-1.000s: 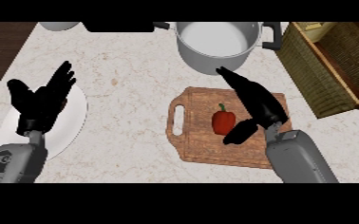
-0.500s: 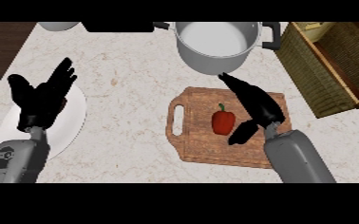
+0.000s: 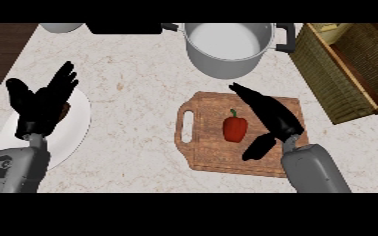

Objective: Pick the bell pepper from the cutting board and place it in the basket

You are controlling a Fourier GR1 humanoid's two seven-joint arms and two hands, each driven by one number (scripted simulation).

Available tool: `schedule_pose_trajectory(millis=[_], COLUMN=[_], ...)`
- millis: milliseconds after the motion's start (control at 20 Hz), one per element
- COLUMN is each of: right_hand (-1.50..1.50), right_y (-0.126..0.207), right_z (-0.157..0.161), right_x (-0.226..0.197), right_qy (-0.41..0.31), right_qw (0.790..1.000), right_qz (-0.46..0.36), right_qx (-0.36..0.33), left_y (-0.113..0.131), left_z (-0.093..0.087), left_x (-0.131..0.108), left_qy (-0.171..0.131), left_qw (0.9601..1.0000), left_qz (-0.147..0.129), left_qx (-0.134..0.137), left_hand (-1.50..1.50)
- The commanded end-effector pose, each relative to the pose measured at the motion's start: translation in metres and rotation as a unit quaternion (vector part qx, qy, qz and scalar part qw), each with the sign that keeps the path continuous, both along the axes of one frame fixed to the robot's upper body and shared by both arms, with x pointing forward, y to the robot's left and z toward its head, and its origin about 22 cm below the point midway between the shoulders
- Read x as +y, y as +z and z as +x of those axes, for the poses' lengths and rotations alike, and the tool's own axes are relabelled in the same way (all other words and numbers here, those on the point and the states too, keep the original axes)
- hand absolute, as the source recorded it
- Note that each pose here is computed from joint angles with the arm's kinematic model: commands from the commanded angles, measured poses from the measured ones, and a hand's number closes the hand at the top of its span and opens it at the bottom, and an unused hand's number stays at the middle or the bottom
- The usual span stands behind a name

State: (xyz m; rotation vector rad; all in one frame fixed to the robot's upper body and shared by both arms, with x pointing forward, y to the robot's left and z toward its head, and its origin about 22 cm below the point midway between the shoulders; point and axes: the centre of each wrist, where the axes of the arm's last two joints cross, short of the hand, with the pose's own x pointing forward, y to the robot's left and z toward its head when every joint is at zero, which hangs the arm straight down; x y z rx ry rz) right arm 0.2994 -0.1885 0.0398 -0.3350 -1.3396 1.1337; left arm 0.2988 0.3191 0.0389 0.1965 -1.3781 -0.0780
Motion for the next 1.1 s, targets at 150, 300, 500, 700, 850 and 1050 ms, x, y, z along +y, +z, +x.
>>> schedule_pose_trajectory(millis=[150, 300, 500, 700, 850, 1050], right_hand=[-1.5, -1.5, -1.5, -1.5, 1.5, 1.5], right_y=[0.0, -0.013, -0.024, -0.025, -0.033, -0.029], right_z=[-0.001, -0.006, -0.003, -0.005, -0.001, 0.002], right_x=[-0.001, 0.017, 0.024, 0.026, 0.029, 0.04], right_qy=[0.005, -0.008, -0.014, 0.0, 0.041, 0.038], right_qw=[1.0, 0.999, 0.998, 0.997, 0.991, 0.993], right_qz=[-0.02, -0.039, -0.053, -0.073, -0.126, -0.111], right_qx=[-0.005, -0.01, -0.01, -0.011, -0.006, -0.009], left_y=[0.001, 0.001, 0.009, -0.003, 0.019, -0.014], left_z=[-0.001, -0.001, -0.002, -0.01, -0.007, -0.013], left_x=[0.008, 0.004, -0.021, -0.013, -0.016, -0.008], left_qy=[-0.004, -0.002, 0.005, 0.003, 0.001, 0.003], left_qw=[1.0, 1.0, 1.0, 1.0, 1.0, 1.0], left_qz=[-0.005, 0.0, 0.002, -0.002, -0.005, 0.003], left_qx=[-0.007, -0.003, -0.003, -0.001, -0.002, -0.006], left_hand=[0.0, 0.0, 0.0, 0.0, 0.0, 0.0])
